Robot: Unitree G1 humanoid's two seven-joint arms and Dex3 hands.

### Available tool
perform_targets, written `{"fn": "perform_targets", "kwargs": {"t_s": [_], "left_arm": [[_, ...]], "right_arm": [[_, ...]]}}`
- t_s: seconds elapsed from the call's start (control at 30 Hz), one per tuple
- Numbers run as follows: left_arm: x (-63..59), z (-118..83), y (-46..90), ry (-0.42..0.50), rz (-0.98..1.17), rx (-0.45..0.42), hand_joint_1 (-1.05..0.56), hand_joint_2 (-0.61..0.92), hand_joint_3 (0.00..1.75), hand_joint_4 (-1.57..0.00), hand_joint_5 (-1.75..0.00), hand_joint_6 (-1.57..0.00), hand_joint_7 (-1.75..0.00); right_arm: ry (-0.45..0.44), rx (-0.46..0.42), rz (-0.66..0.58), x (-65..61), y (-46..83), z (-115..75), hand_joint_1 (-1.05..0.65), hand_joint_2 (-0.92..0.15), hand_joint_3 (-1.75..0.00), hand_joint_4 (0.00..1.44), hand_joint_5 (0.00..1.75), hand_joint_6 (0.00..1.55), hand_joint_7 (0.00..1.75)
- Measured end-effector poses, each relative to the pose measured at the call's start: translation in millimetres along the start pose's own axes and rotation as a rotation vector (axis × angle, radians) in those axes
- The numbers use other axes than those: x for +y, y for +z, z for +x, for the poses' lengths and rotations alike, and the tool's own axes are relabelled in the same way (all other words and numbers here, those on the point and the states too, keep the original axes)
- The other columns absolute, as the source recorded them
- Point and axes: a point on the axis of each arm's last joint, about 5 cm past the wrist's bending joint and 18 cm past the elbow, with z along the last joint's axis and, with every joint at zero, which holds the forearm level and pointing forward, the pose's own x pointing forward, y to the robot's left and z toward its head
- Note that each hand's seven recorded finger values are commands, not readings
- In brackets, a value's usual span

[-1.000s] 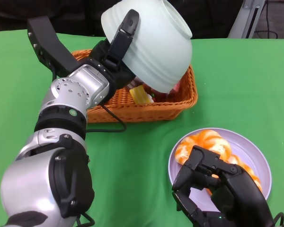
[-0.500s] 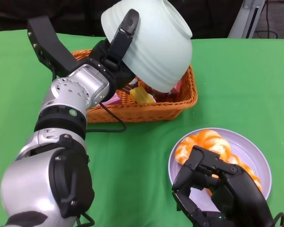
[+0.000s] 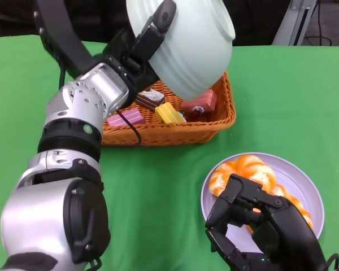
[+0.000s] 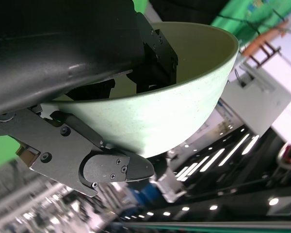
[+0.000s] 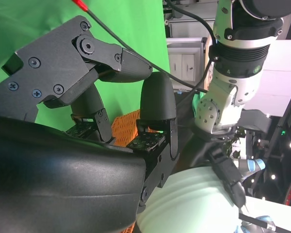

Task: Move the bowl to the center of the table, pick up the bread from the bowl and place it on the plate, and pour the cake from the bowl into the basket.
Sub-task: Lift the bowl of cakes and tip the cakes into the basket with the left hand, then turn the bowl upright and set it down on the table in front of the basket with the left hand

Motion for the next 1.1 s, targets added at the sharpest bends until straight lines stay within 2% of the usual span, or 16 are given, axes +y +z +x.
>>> {"fn": "perform_targets", "kwargs": {"t_s": [0.07, 0.17, 0.27, 0.33, 0.43, 0.53, 0.67, 0.8, 0.93, 1.1], "left_arm": [[-3.8, -1, 4.3, -0.040, 0.077, -0.020, -0.22, 0.59, 1.08, -0.77, -1.75, -0.71, -1.62], [-5.8, -3, 7.8, -0.102, 0.145, -0.049, -0.21, 0.59, 1.10, -0.75, -1.75, -0.69, -1.64], [-5.9, -3, 8.7, -0.114, 0.162, -0.056, -0.21, 0.59, 1.09, -0.75, -1.75, -0.68, -1.65], [-3.1, -6, 10.2, -0.141, 0.257, -0.083, -0.25, 0.64, 0.99, -0.75, -1.75, -0.70, -1.63], [-3.5, -9, 16.1, -0.205, 0.385, -0.128, -0.26, 0.66, 0.96, -0.75, -1.75, -0.70, -1.62], [-4.5, -11, 20.2, -0.223, 0.446, -0.157, -0.26, 0.65, 0.96, -0.75, -1.75, -0.69, -1.62], [-3.6, -21, 25.0, -0.274, 0.797, -0.278, -0.32, 0.57, 1.01, -0.77, -1.75, -0.67, -1.63], [-2.0, -35, 27.3, -0.327, 1.158, -0.406, -0.28, 0.55, 1.07, -0.80, -1.74, -0.72, -1.50], [3.8, -45, 28.9, -0.358, 1.298, -0.481, -0.27, 0.68, 0.90, -0.79, -1.75, -0.69, -1.48], [8.7, -54, 30.2, -0.390, 1.468, -0.558, -0.25, 0.72, 0.82, -0.78, -1.75, -0.65, -1.50]], "right_arm": [[-0.001, 0.000, 0.000, 0.2, 0.0, 0.2, -0.32, -0.54, -0.93, 0.63, 1.75, 0.59, 1.51], [-0.001, 0.000, -0.002, 0.3, -0.2, 0.2, -0.32, -0.54, -0.93, 0.63, 1.75, 0.59, 1.51], [-0.001, 0.000, -0.003, 0.3, -0.3, 0.2, -0.32, -0.54, -0.94, 0.63, 1.75, 0.58, 1.51], [-0.001, 0.000, -0.001, 0.3, -0.3, 0.4, -0.33, -0.53, -0.93, 0.63, 1.75, 0.58, 1.51], [-0.001, 0.000, 0.003, 0.2, -0.6, 0.4, -0.33, -0.53, -0.93, 0.63, 1.75, 0.58, 1.51], [0.000, -0.001, 0.002, 0.2, -0.5, 0.8, -0.33, -0.53, -0.93, 0.64, 1.75, 0.58, 1.51], [0.002, -0.003, 0.002, 0.3, -0.5, 1.2, -0.33, -0.53, -0.92, 0.64, 1.75, 0.58, 1.51], [0.000, -0.003, 0.002, 0.1, -0.5, 1.1, -0.33, -0.53, -0.92, 0.64, 1.75, 0.58, 1.51], [0.002, -0.001, 0.006, 0.0, -0.6, 1.1, -0.31, -0.53, -0.94, 0.63, 1.75, 0.57, 1.51], [0.002, 0.002, 0.005, 0.0, -0.7, 1.2, -0.29, -0.53, -0.95, 0.64, 1.75, 0.57, 1.50]]}}
